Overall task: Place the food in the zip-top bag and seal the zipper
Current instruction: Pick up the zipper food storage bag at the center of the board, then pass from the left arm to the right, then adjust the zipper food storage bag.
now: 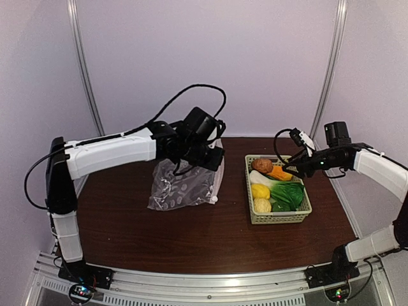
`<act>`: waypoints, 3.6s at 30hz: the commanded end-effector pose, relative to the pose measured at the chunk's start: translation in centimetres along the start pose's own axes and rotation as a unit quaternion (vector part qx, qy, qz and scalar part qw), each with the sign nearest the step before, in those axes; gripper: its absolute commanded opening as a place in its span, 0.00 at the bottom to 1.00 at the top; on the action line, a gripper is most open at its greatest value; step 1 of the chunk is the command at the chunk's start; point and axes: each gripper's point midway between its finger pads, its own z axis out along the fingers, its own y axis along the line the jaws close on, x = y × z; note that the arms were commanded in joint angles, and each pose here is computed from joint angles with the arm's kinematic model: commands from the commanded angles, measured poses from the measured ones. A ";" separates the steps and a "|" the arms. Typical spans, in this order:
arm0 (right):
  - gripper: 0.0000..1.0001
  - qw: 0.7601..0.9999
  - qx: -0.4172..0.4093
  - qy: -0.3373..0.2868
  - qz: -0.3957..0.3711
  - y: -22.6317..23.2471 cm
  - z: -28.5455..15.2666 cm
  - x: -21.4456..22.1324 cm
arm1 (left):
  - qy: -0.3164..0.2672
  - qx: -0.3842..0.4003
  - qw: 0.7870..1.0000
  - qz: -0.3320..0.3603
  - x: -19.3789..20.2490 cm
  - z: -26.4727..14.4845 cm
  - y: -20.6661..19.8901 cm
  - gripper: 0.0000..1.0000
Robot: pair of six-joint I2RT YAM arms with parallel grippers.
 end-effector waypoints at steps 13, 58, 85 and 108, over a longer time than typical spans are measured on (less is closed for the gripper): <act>0.62 0.972 -0.183 -0.112 0.093 10.4 5.9 -17.2 | -0.157 0.050 0.986 -0.036 -4.9 -7.3 0.5 0.00; 0.00 0.971 0.017 -0.070 0.229 9.2 12.4 -17.2 | -0.205 0.025 0.974 -0.090 -2.7 -7.2 -2.0 0.75; 0.00 0.973 0.072 -0.074 0.208 13.1 10.6 -17.9 | -0.227 -0.196 0.949 -0.101 -4.6 -5.6 3.7 0.38; 0.00 0.959 0.210 -0.036 0.188 6.2 8.6 -12.8 | -0.224 -0.244 0.936 -0.119 -3.9 -8.5 9.0 0.00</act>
